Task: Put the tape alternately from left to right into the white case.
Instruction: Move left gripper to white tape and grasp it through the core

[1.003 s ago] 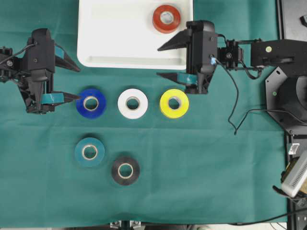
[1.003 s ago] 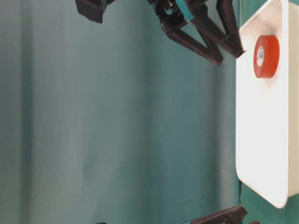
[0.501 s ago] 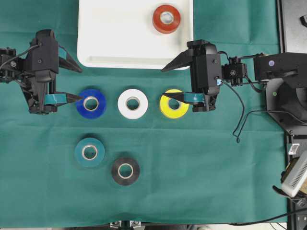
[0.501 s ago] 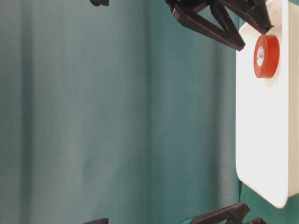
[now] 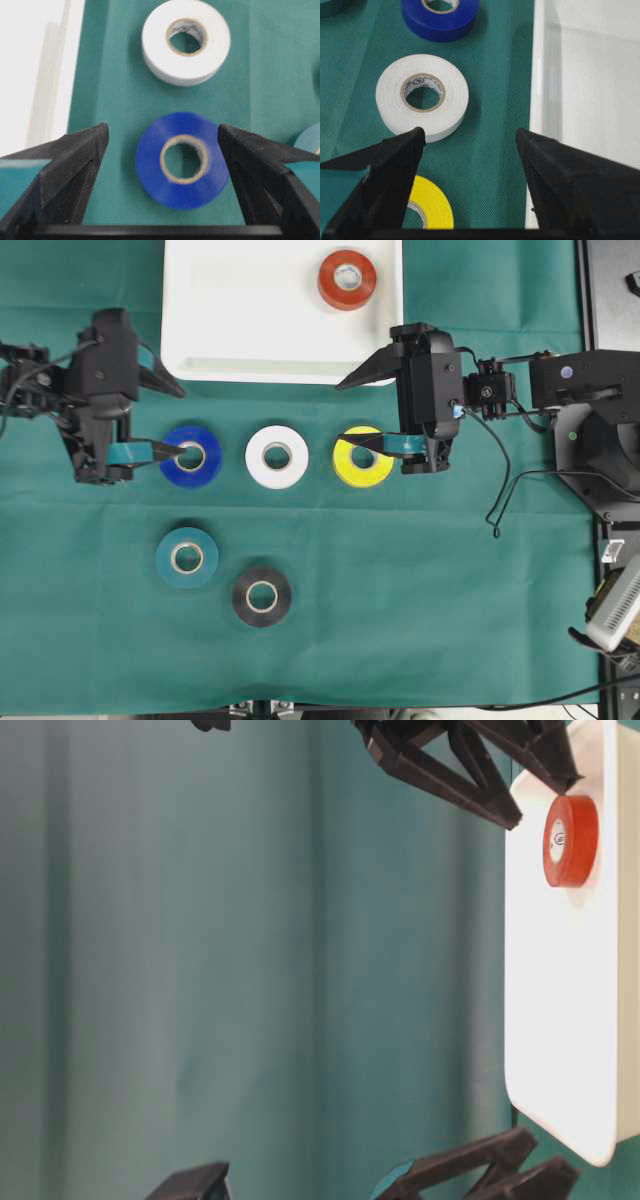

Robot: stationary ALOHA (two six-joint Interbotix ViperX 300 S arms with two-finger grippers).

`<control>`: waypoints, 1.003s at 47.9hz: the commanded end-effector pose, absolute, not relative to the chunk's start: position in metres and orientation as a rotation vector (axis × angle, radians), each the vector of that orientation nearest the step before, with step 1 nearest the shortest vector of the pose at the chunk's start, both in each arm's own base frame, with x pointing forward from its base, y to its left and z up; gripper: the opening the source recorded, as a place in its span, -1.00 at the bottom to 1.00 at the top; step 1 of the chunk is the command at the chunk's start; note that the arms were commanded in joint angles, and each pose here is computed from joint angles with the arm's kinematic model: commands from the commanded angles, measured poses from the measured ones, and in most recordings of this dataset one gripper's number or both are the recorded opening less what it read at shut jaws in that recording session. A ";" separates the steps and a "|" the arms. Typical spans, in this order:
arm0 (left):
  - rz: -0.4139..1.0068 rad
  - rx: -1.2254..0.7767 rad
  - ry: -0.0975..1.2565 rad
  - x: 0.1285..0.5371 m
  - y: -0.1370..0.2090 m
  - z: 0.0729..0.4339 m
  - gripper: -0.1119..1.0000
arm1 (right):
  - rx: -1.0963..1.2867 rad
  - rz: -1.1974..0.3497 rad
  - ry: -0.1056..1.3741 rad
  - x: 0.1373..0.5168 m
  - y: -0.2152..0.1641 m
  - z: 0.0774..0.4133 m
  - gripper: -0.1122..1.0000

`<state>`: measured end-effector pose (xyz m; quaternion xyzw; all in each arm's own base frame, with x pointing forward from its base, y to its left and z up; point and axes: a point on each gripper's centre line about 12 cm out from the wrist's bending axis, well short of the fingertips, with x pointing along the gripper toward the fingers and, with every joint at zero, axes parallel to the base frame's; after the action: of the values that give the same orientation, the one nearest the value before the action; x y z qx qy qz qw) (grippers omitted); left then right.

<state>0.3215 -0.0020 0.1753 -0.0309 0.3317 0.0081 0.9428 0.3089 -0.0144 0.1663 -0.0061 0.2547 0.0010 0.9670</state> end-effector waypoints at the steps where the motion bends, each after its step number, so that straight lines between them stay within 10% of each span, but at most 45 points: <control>1: 0.013 -0.085 0.643 0.335 -0.006 0.186 0.16 | -0.013 0.006 0.468 0.311 -0.013 0.179 0.67; 48: 0.246 -0.537 0.908 0.405 -0.008 0.153 -0.02 | -0.013 0.010 0.489 0.306 -0.012 0.172 0.67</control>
<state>0.3966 -0.0071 0.1429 -0.2501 0.4389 0.1179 0.8549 0.3044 -0.0136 0.1610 -0.0057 0.2628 0.0019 0.9648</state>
